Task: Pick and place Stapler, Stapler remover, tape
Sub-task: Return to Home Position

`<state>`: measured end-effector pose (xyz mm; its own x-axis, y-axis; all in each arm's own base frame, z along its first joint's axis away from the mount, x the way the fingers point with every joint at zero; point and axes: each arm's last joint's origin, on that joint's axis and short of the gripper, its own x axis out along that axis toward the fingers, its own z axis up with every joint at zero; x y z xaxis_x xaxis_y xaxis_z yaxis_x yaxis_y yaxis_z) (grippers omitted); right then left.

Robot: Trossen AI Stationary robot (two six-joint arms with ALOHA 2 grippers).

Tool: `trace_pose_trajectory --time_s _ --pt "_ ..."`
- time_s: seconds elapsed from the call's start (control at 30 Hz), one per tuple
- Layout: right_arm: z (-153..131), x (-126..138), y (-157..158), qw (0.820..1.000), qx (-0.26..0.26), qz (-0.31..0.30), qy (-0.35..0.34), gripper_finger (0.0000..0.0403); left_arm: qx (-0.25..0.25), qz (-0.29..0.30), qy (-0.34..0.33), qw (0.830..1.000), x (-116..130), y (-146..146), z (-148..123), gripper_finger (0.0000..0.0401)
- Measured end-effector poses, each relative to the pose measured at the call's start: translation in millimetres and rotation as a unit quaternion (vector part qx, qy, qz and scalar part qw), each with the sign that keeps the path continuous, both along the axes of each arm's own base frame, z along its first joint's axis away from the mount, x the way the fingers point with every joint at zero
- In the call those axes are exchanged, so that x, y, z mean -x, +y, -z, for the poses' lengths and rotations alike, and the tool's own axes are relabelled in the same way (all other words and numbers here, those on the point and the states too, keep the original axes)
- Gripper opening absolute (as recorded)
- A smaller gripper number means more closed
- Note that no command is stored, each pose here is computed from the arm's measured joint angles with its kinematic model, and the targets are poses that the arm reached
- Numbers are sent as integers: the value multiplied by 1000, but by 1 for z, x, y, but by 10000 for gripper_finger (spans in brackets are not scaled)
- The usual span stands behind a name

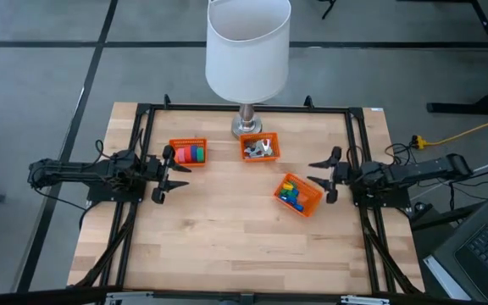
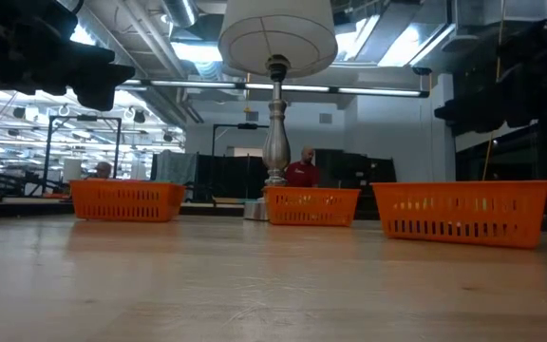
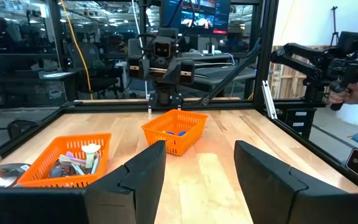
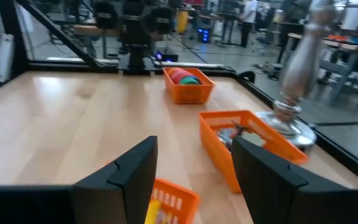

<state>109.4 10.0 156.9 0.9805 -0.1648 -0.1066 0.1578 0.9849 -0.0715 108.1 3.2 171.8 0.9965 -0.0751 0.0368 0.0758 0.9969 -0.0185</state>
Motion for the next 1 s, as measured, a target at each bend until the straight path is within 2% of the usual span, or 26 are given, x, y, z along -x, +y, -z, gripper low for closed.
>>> trace_pose_trajectory --time_s 0.1,0.37,1.0 --pt "-2 3 -1 1000 5 -1 -1 210 0 0 0 1000 0 0 0 187" --pt "-16 19 2 994 -15 -91 54 210 0 0 0 1000 0 0 0 188" --pt "-11 22 2 992 -12 -106 61 210 0 0 0 1000 0 0 0 189"
